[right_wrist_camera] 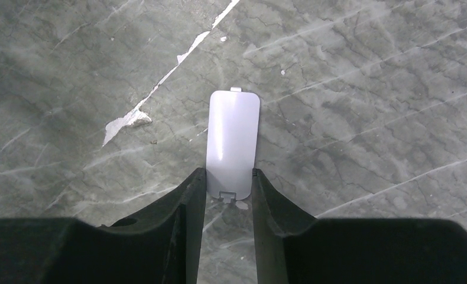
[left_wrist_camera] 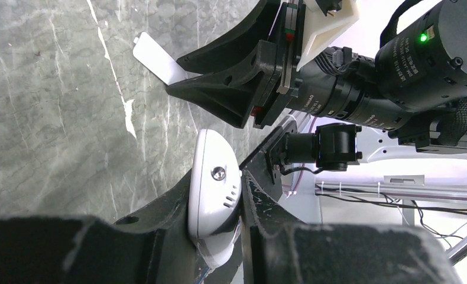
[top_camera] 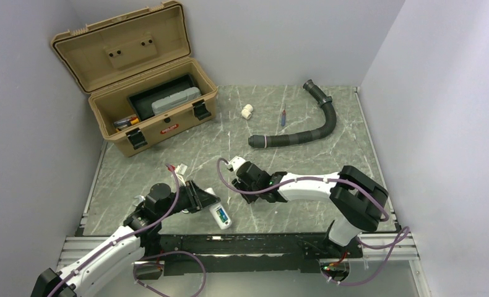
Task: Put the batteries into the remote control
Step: Pick up the battery cover at the center of the board, then load the battery cover into the remote control.
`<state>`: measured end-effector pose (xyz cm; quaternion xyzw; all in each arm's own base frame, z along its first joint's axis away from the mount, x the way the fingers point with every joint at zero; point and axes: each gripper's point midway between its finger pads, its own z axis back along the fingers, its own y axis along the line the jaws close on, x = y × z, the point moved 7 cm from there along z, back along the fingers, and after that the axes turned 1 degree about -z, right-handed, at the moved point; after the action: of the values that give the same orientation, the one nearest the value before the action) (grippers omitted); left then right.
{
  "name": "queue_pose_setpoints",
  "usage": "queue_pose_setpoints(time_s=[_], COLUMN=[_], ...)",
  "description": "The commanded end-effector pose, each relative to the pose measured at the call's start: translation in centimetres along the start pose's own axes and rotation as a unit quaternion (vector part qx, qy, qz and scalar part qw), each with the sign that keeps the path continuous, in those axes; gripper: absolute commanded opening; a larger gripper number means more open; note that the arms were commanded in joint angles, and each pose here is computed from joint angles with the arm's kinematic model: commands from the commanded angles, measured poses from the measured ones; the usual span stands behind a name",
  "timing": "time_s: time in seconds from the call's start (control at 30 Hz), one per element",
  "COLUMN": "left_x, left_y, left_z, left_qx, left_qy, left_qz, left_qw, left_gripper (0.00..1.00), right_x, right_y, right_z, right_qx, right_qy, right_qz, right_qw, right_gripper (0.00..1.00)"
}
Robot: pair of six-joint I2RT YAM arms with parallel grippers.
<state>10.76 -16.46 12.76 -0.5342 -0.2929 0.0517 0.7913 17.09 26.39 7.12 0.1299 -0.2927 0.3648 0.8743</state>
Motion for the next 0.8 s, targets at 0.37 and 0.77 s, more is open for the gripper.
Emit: queue_pose_setpoints(time_s=[0.37,0.77], left_x=[1.0,2.6], left_y=[-0.6,-0.2], left_z=[-0.4,-1.0], left_qx=[-0.035,-0.04], left_qy=[-0.049,-0.133], left_qz=[0.003,0.07], left_qw=[0.998,0.988], left_gripper=[0.0,0.0], right_x=[1.8,4.9], right_y=[-0.8,1.1], right_z=[5.6,12.1], right_qx=[-0.01,0.082], right_qy=[-0.07,-0.103], right_qz=[-0.038,-0.045], right_qw=[0.997,0.99], right_gripper=[0.24,0.2])
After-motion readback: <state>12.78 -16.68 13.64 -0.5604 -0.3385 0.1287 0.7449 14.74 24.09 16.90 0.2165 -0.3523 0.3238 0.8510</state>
